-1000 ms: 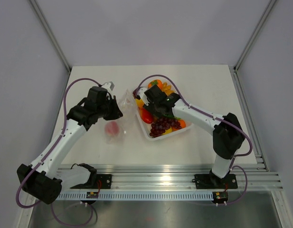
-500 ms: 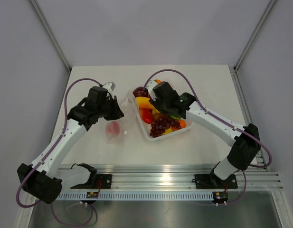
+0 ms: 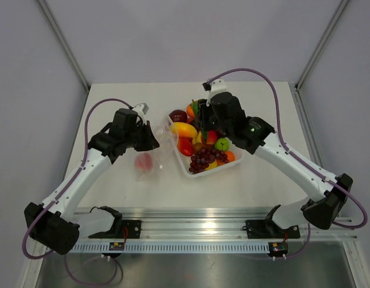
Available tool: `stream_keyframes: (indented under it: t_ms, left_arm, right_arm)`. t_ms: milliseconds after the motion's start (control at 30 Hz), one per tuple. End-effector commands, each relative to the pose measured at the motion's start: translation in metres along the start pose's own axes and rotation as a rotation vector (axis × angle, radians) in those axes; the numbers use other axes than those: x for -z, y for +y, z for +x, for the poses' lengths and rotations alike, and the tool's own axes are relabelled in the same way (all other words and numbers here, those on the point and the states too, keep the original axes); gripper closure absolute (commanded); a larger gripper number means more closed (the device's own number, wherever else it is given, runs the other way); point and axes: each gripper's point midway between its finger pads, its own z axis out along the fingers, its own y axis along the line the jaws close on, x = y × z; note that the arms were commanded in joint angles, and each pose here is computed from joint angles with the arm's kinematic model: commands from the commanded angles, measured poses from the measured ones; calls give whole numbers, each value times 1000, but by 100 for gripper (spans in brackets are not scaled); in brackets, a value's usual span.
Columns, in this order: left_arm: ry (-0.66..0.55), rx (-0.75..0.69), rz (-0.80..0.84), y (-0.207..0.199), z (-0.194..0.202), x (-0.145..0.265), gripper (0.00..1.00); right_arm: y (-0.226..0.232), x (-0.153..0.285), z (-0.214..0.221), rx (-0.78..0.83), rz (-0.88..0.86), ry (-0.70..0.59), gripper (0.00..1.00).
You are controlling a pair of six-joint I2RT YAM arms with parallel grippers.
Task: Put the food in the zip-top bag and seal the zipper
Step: Pick up the fake vegetable from the bin.
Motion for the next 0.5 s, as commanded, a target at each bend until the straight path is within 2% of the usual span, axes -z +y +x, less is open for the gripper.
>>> stream_keyframes:
  t_ms: [0, 233, 467]
  left_arm:
    - [-22, 2, 60, -10, -7, -4, 100]
    - [-36, 21, 77, -14, -11, -5, 100]
    - [-54, 30, 78, -17, -15, 0, 100]
  right_arm:
    - [27, 22, -57, -300, -121, -176, 82]
    - [62, 16, -74, -512, -287, -249, 86]
    - [82, -9, -59, -598, -295, -246, 86]
